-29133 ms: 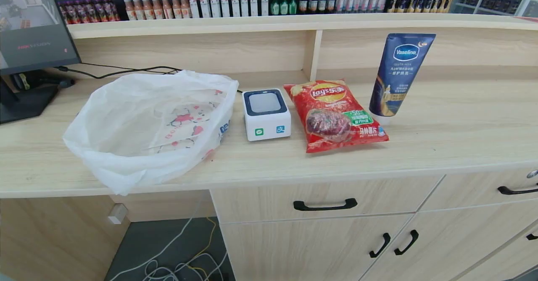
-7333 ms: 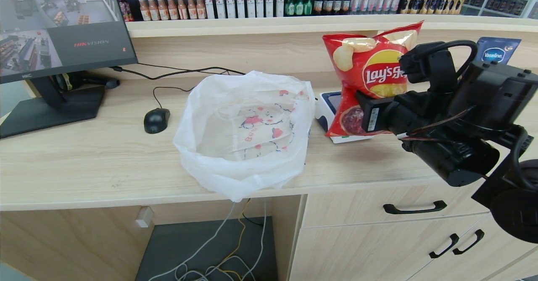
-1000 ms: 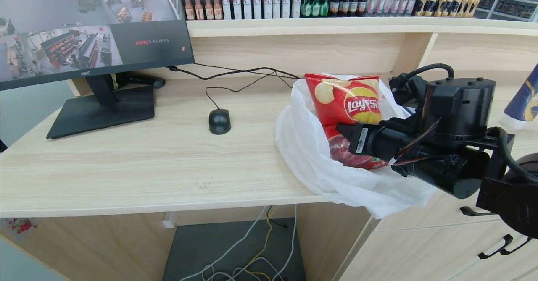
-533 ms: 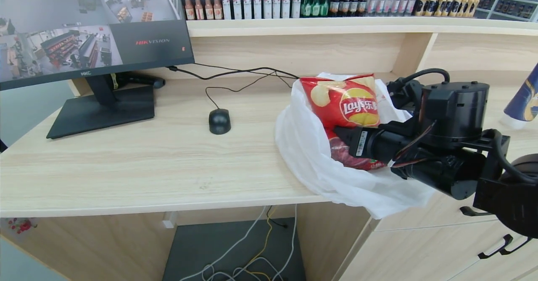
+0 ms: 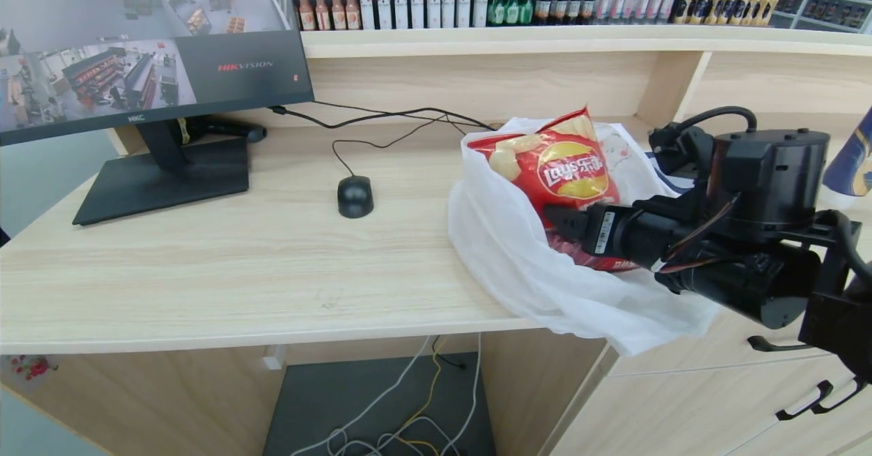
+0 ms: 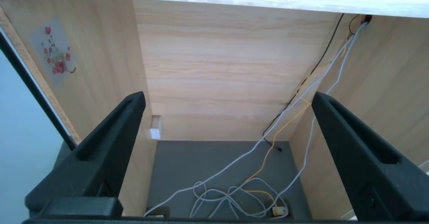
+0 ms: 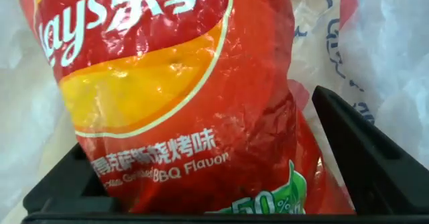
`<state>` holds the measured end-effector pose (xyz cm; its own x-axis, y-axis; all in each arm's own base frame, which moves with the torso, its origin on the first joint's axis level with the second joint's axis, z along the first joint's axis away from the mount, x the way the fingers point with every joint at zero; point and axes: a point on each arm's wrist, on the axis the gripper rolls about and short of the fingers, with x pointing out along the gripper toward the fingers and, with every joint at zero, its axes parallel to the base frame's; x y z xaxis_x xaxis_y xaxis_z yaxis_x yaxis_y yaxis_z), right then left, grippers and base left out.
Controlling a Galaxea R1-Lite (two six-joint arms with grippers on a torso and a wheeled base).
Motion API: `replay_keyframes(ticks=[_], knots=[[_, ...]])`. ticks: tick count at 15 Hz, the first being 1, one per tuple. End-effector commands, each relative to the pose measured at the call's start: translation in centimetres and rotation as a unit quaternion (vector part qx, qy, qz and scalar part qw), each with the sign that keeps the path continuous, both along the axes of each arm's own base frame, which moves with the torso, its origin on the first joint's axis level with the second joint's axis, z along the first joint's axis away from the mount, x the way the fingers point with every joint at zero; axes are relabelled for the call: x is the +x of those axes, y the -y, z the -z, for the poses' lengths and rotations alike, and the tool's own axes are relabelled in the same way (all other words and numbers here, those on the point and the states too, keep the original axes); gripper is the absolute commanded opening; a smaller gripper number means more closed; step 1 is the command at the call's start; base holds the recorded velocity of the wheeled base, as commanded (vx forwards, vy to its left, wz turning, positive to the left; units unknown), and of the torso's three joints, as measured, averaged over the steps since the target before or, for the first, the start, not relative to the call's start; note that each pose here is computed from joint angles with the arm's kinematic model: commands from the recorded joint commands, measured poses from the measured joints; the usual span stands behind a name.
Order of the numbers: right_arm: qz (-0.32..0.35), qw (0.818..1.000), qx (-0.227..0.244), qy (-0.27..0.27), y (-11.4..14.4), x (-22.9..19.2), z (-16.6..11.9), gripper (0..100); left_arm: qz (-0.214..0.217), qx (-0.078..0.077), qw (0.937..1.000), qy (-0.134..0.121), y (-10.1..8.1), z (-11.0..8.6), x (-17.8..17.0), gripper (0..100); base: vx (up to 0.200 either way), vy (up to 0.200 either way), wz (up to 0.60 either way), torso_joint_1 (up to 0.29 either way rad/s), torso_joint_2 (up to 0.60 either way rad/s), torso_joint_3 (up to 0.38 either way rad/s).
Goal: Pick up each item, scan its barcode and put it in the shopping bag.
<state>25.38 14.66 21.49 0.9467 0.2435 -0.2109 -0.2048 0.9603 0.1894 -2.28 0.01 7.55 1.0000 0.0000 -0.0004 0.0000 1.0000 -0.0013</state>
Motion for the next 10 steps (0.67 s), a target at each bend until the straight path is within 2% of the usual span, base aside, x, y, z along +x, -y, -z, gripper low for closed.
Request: replay_keyframes(ticks=[1,7,10], knots=[[-0.001,1.0,0.015,0.026,0.6,-1.0,-1.6,100,-0.001,0.0,1.0,0.0,0.0,0.0,0.0,100,0.0,0.0,0.0,0.0,0.0,0.0],[-0.001,0.996,0.033,0.081,2.4,-3.9,-4.8,100,-0.001,0.0,1.0,0.0,0.0,0.0,0.0,100,0.0,0.0,0.0,0.0,0.0,0.0],[-0.008,0.994,0.017,0.104,3.7,-6.1,-5.5,100,0.0,0.0,1.0,0.0,0.0,0.0,0.0,100,0.0,0.0,0.0,0.0,0.0,0.0]])
